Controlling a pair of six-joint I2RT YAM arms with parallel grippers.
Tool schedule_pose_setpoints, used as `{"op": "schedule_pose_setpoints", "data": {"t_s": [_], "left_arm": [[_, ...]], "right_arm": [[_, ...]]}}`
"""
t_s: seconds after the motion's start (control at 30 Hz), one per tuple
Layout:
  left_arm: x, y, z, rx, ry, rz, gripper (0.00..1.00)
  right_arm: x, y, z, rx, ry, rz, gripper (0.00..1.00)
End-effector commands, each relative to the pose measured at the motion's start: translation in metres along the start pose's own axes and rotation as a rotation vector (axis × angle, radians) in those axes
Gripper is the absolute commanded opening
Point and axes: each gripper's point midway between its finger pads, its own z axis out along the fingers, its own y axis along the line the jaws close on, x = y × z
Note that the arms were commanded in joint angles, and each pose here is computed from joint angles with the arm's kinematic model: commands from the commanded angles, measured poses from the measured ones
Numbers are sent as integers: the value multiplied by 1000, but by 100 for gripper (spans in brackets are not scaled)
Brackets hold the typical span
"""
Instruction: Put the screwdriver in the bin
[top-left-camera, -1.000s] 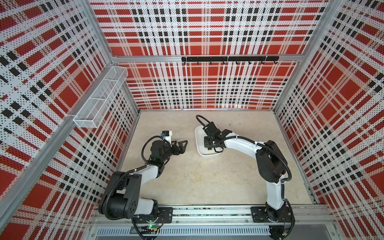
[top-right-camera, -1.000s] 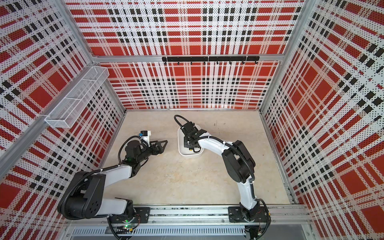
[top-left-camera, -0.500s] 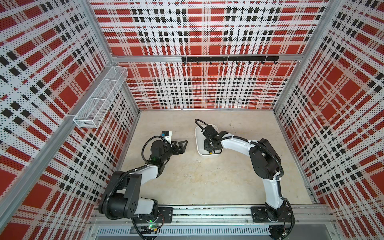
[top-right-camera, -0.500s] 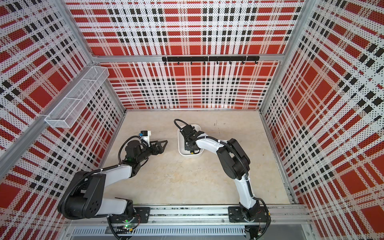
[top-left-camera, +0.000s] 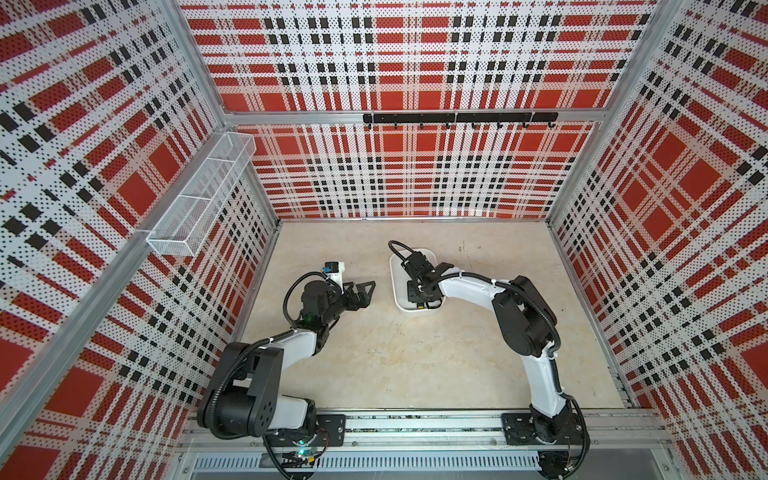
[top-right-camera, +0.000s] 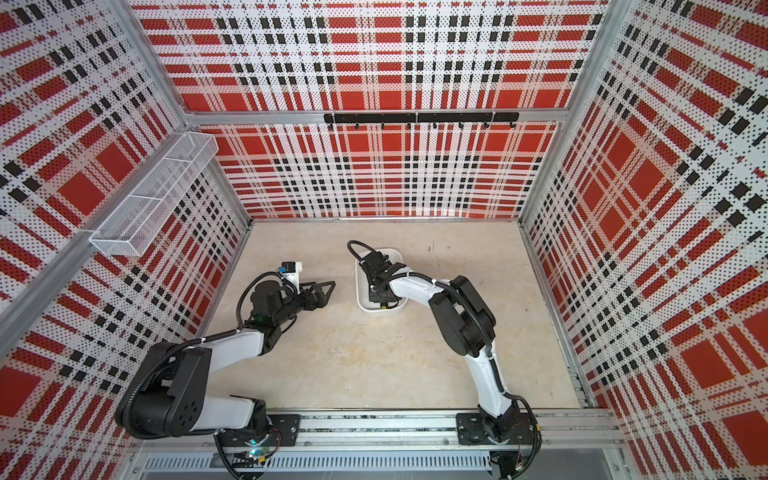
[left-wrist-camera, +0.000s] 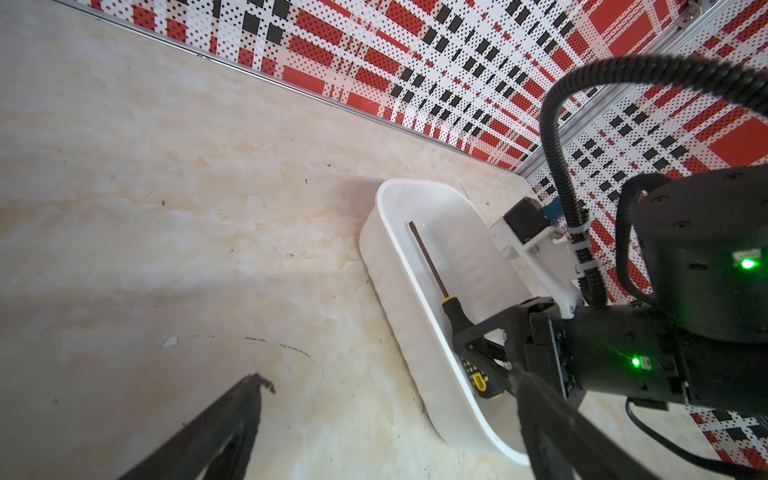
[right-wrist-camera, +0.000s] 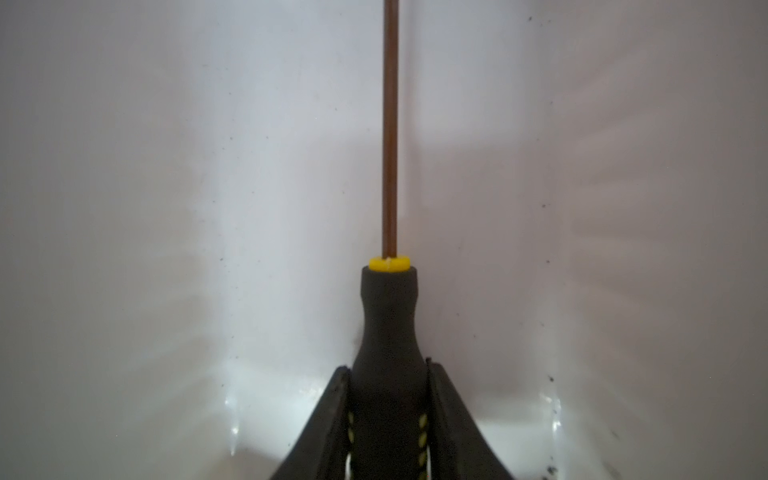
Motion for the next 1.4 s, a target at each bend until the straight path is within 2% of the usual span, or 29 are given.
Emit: {"op": "schedule_pose_setpoints", "data": {"t_s": [0.0, 0.07, 0.3, 0.6, 0.77, 1.0, 1.2, 1.37], "left_arm": [[-13, -6, 0, 12, -25, 30, 98], [-13, -6, 0, 12, -25, 30, 98], [-15, -5, -2, 4, -34, 32, 98], [-31, 19, -10, -119, -105, 13, 98], [-49, 31, -25, -193, -167, 29, 98], [-69, 56, -56, -342, -270, 61, 98], [-81, 78, -74, -428, -332, 58, 98], [-86, 89, -78, -449, -356, 79, 98]], "right_arm": [[-6, 5, -1, -4, -16, 13, 39], [-7, 6, -2, -5, -18, 12, 44], [-16, 11, -19, -37, -44, 14, 47], [-35, 14, -75, -89, -122, -22, 54], [-44, 10, -127, -161, -245, -105, 56], [-43, -59, -204, -96, -529, -159, 59], [-36, -155, -250, -4, -693, -38, 62], [-19, -222, -276, 125, -888, 39, 80]]}}
